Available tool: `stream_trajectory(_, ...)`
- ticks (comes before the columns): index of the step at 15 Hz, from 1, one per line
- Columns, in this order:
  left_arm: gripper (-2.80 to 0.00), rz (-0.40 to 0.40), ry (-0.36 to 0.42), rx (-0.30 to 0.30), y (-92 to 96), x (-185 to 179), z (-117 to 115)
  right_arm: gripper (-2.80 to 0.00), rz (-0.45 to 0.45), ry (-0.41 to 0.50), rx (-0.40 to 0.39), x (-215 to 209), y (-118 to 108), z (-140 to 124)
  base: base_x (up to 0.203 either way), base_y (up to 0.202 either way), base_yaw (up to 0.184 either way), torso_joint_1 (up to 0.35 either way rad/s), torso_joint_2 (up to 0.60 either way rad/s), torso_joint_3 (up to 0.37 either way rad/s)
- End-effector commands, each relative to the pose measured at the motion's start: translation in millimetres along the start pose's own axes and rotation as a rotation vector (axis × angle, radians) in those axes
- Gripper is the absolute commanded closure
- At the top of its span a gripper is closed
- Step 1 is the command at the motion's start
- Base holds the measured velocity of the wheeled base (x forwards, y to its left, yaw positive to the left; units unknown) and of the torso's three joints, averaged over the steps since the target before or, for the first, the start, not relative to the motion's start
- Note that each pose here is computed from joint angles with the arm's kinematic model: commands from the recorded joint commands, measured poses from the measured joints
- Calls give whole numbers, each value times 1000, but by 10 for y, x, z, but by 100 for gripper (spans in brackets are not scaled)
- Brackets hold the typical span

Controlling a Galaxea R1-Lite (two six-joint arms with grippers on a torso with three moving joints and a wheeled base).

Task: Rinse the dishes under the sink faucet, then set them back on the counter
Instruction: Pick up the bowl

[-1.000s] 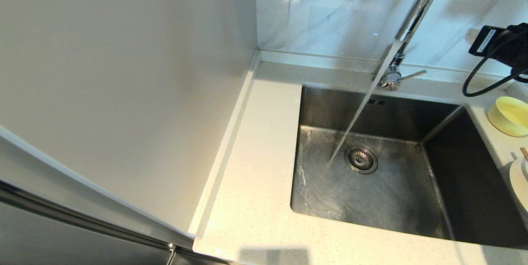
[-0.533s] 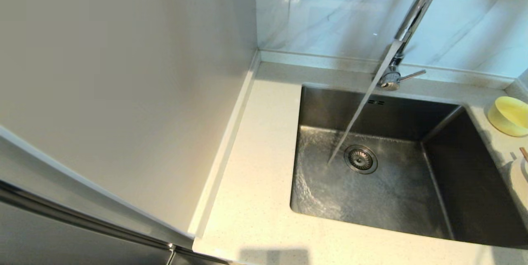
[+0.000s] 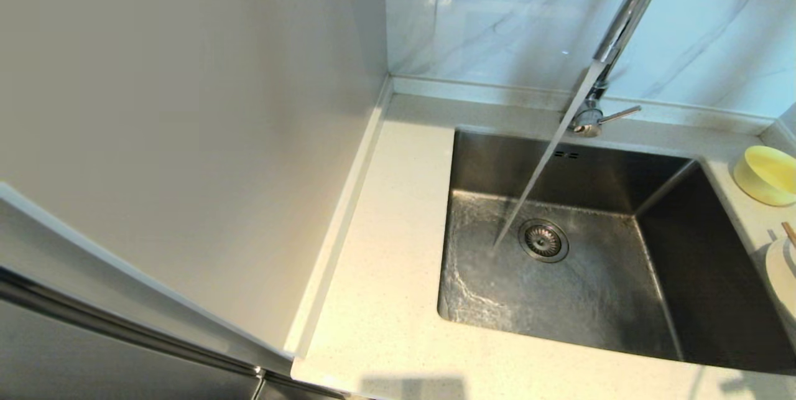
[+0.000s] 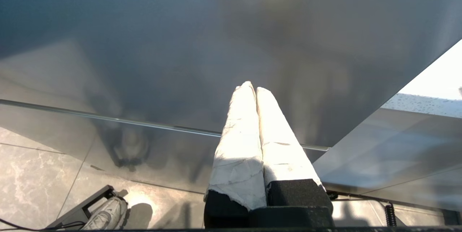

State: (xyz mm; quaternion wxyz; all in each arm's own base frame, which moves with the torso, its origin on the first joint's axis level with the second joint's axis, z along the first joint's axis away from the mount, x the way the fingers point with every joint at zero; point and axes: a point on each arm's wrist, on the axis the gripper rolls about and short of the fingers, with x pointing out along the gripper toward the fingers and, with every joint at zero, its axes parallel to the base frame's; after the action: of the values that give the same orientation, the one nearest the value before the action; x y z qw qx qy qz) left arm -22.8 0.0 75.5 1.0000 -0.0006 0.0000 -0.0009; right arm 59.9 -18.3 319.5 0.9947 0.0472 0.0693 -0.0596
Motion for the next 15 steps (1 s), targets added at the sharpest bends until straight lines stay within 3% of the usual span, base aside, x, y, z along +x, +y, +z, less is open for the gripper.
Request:
stream_trajectory(1, 0, 0, 0, 0, 0, 0, 0, 0, 23, 106, 4, -333, 93, -187, 0, 0, 0, 0, 0, 0)
stream_trajectory(6, 0, 0, 0, 0, 0, 0, 0, 0, 32, 228, 38, -292, 90, -78, 0, 0, 0, 0, 0, 0)
stream_trajectory(8, 0, 0, 1, 0, 0, 0, 0, 0, 23, 221, 30, -229, 75, 29, 0, 0, 0, 0, 0, 0)
stream_trajectory(10, 0, 0, 0, 0, 0, 0, 0, 0, -38, 207, 28, -152, 42, 181, 0, 0, 0, 0, 0, 0)
stream_trajectory(12, 0, 0, 0, 0, 0, 0, 0, 0, -142, 269, 32, -159, 20, 221, 0, 0, 0, 0, 0, 0)
stream_trajectory(15, 0, 0, 0, 0, 0, 0, 0, 0, -173, 318, 38, -32, -25, 249, 0, 0, 0, 0, 0, 0)
